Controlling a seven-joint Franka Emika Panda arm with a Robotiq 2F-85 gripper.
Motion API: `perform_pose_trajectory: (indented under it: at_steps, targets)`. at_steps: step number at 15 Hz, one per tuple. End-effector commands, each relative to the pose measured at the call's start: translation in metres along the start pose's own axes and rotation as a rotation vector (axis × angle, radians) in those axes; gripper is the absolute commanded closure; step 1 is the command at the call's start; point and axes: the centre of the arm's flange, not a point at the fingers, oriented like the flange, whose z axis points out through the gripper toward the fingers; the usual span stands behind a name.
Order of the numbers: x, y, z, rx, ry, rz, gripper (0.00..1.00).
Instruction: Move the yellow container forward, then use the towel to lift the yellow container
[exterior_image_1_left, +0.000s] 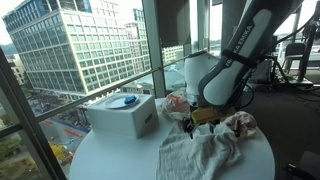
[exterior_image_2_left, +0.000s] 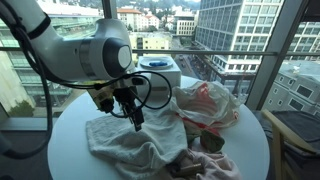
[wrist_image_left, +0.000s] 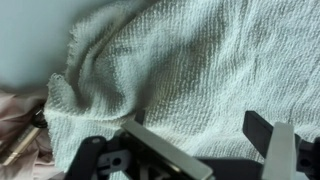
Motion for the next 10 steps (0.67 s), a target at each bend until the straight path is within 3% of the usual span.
perform_pose_trajectory:
  at_steps: [1,8,9,10]
  targets:
    - [0.001,-0.006,0.019,0.036,0.011,-0.029,0.00]
    - [0.012,-0.010,0.050,0.029,0.014,-0.048,0.01]
    - [0.013,-0.010,0.051,0.026,0.016,-0.055,0.25]
    - [0.013,-0.009,0.051,0.022,0.014,-0.064,0.26]
